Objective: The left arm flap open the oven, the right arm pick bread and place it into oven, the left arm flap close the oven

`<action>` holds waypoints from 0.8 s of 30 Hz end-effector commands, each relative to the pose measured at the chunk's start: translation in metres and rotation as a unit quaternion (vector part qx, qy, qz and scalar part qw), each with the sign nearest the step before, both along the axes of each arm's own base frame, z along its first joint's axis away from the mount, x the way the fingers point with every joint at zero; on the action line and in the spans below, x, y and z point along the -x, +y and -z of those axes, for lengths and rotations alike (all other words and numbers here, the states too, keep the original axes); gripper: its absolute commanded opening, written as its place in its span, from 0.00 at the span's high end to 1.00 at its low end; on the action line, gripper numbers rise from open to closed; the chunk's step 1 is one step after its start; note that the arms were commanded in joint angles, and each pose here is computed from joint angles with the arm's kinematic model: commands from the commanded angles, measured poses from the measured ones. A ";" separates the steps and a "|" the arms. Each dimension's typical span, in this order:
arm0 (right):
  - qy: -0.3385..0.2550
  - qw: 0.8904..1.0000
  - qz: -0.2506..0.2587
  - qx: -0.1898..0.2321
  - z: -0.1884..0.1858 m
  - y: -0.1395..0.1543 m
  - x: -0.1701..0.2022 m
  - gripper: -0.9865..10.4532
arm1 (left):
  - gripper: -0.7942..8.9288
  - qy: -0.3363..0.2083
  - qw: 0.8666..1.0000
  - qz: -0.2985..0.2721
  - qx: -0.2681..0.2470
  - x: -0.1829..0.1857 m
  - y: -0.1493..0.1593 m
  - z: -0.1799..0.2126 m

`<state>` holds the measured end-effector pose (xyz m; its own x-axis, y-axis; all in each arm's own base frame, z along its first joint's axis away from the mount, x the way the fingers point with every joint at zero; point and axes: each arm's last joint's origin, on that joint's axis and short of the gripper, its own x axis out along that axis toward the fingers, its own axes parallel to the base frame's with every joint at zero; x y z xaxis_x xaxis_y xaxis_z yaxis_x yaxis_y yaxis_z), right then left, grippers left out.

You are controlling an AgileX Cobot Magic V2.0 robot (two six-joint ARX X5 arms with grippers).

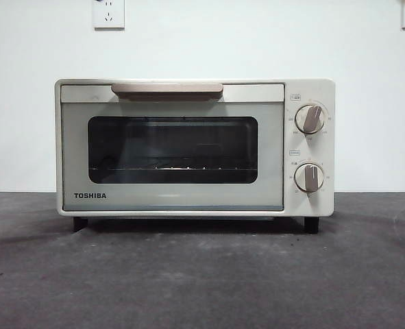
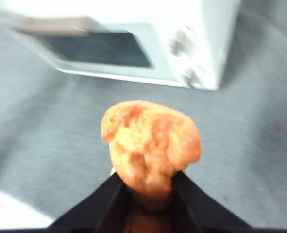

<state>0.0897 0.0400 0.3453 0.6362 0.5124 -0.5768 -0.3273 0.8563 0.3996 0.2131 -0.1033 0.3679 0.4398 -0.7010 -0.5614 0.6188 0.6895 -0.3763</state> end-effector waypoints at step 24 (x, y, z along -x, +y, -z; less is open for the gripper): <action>-0.081 0.994 -0.019 -0.072 -0.016 -0.015 0.050 0.83 | 0.91 -0.078 0.988 0.042 -0.125 -0.073 -0.055 0.037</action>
<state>0.0409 0.0247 0.3560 0.6913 0.5988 -0.4044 -0.4219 0.7888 0.4469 0.2816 -0.1542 0.3279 0.4730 -0.5835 -0.6602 0.7053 0.6998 -0.1132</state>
